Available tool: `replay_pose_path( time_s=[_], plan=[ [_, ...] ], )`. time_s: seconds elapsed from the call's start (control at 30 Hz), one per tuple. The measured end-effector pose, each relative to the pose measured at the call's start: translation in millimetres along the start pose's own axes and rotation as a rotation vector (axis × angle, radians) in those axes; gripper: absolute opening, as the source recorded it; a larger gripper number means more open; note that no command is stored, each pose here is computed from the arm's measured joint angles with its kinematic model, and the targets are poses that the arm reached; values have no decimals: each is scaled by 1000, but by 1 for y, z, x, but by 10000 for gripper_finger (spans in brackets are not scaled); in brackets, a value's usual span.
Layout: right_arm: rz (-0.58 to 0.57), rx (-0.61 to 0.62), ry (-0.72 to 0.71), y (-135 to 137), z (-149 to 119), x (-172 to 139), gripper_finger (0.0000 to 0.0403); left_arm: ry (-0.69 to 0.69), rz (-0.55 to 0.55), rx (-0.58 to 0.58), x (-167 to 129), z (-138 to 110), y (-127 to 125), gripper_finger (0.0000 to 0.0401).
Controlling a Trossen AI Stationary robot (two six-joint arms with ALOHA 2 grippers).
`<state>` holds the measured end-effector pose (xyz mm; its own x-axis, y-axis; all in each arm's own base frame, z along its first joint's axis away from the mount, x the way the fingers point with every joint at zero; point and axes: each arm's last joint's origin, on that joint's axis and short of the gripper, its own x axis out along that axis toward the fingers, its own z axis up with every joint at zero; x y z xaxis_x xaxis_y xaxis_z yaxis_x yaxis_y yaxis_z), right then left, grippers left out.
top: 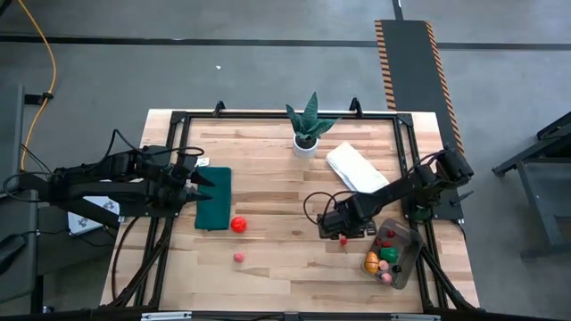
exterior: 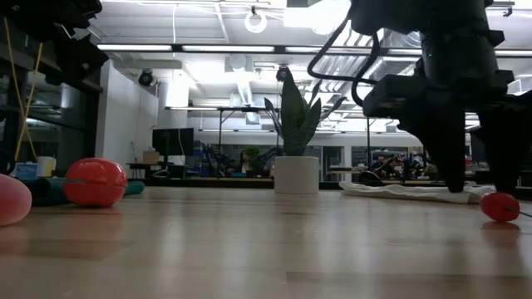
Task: Pick and placing Produce into tupperware
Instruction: Put the red cherry into the black bin
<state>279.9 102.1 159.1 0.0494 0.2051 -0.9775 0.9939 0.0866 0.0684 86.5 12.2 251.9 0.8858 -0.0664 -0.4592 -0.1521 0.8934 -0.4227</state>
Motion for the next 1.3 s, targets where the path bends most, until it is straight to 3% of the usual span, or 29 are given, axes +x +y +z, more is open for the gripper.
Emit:
replay_pose_path(
  time_s=[0.6, 0.67, 1.3],
  plan=[
    [23, 21, 6, -5, 2, 11, 200, 2, -4, 8, 0, 0, 0, 236],
    [64, 31, 16, -3, -1, 14, 199, 2, -4, 7, 0, 0, 0, 236],
    [68, 40, 59, -6, -19, 17, 199, 3, -4, 7, 0, 0, 0, 236]
  ],
)
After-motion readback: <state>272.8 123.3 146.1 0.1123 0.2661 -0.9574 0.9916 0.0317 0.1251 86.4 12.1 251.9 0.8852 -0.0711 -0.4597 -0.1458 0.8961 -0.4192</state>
